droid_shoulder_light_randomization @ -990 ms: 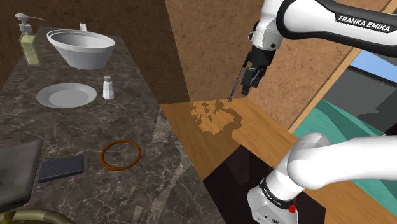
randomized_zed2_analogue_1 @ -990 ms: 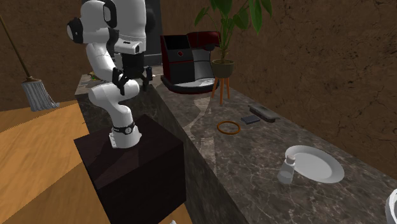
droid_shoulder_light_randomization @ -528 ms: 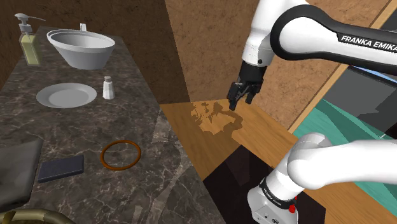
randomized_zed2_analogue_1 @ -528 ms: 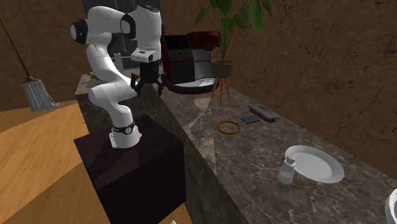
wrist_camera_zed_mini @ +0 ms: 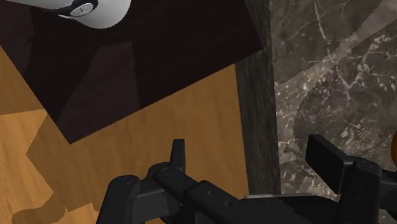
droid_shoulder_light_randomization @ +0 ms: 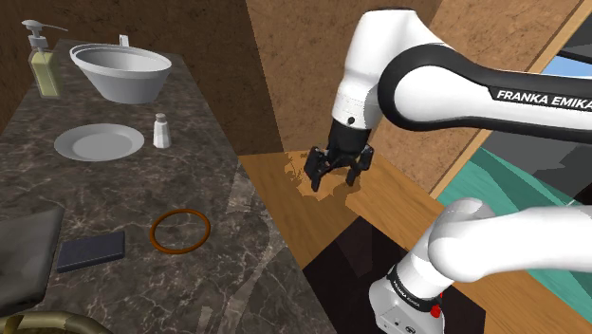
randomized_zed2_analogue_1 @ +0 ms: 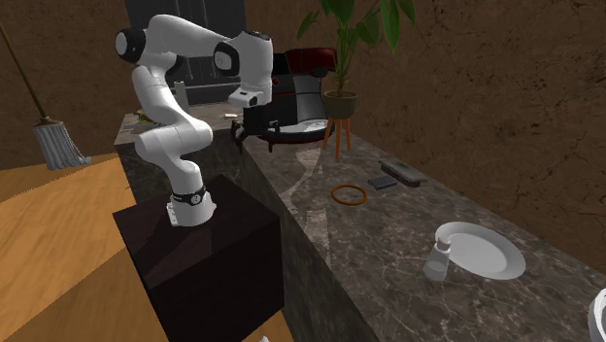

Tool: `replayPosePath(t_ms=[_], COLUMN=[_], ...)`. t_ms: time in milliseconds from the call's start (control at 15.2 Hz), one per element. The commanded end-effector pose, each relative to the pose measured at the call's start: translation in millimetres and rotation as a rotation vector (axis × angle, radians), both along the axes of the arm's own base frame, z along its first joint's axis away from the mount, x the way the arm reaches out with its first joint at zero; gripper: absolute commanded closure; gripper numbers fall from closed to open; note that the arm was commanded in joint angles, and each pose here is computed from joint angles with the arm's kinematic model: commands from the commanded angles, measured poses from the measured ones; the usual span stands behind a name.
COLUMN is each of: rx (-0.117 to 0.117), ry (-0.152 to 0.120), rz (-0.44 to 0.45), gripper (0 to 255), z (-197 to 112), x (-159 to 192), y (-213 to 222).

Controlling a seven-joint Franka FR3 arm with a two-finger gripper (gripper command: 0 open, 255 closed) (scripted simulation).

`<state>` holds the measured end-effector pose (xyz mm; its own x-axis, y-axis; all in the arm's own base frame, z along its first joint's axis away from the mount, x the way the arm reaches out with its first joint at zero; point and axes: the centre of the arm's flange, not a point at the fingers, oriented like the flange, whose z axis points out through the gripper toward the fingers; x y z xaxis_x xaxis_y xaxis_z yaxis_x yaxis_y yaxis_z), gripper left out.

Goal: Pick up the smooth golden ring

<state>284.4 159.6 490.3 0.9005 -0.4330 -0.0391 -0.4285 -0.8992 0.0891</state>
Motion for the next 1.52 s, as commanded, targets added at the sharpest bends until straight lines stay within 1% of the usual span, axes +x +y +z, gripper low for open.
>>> replayPosePath(t_ms=[0,330,660,990,1386,1452], rx=[0.004,0.011,0.018,0.024,0.032,0.033], ry=[-0.009,-0.029,-0.050,-0.071,-0.096,-0.097], rz=[-0.074,-0.242,-0.410,-0.579,-0.781,-0.791], gripper=[0,0,0,0,0,0], z=[-11.3,-40.4,-68.7,-96.1,-127.5,-129.2], x=[3.9,20.2,45.7,79.9,131.0,134.0], y=[22.7,76.2,126.3,171.6,217.6,219.8])
